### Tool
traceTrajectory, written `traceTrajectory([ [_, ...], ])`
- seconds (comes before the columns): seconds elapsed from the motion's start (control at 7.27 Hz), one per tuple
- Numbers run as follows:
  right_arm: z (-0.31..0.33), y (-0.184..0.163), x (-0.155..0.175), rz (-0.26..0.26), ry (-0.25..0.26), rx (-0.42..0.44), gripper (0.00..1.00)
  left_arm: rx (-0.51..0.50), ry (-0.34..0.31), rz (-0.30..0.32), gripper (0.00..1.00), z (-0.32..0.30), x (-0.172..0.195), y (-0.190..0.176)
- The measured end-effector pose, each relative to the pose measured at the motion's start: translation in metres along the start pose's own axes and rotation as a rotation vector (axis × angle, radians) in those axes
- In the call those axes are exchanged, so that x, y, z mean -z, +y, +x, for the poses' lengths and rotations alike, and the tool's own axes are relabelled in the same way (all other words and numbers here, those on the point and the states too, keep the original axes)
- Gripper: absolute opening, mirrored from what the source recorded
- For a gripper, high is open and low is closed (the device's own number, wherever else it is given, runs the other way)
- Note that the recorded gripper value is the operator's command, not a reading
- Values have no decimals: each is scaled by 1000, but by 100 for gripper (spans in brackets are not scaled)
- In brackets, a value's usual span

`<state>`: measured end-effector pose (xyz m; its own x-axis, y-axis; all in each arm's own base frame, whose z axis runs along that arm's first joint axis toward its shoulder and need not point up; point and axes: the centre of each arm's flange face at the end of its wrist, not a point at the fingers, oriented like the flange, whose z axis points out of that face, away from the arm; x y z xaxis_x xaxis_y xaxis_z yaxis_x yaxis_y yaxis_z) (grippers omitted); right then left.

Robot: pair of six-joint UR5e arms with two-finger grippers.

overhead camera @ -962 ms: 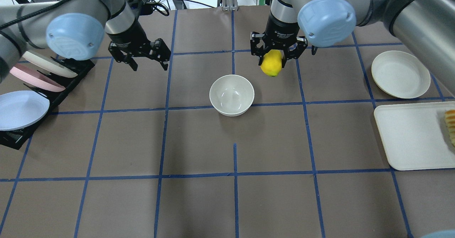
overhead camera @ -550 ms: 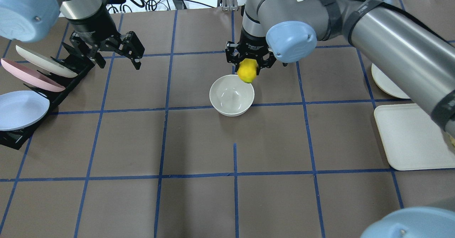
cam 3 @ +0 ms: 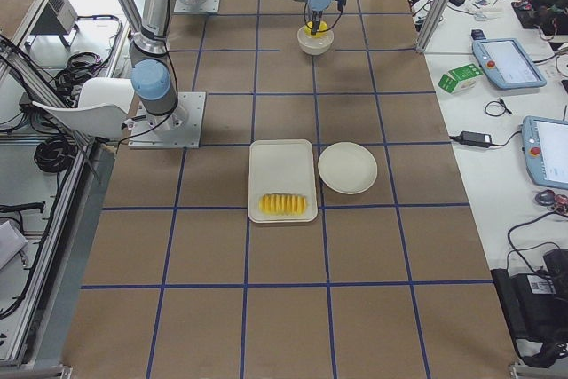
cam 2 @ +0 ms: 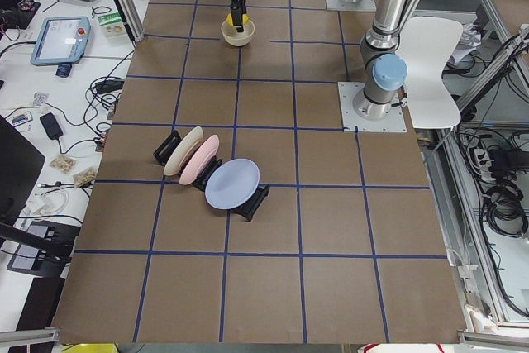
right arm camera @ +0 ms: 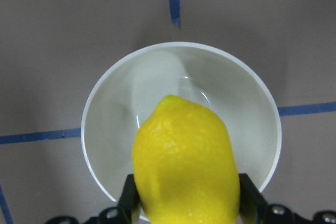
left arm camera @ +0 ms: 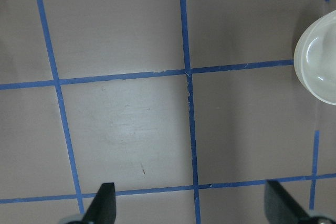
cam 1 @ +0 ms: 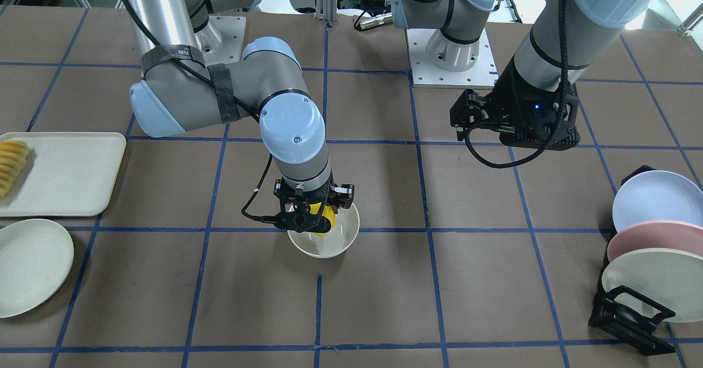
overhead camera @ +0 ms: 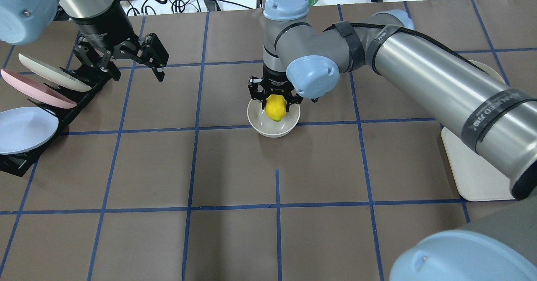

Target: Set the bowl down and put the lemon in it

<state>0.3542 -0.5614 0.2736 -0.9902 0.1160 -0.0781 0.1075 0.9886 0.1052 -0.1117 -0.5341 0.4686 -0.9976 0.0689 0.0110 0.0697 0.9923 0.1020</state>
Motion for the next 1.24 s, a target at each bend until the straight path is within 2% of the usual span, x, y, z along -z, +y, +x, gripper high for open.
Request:
traceTrajectory([
  [0.41, 0, -1, -32, -8, -4, 4, 0, 3, 1, 4, 100, 1, -10, 6],
  [0.55, 0, -2, -40, -8, -4, 7, 14, 8, 2, 9, 100, 2, -9, 7],
  [0.69, 1, -3, -45, -11, -3, 8, 42, 14, 1, 17, 100, 2, -6, 7],
  [0.83, 1, -4, -50, -17, -1, 6, 75, 16, -1, 25, 100, 2, -2, 8],
  [0.96, 1, -5, -54, -19, 2, 3, 98, 17, -2, 29, 100, 2, 0, 8],
  [1.24, 1, -7, -51, 1, 3, 2, 100, 17, -3, 35, 100, 2, 3, 9],
])
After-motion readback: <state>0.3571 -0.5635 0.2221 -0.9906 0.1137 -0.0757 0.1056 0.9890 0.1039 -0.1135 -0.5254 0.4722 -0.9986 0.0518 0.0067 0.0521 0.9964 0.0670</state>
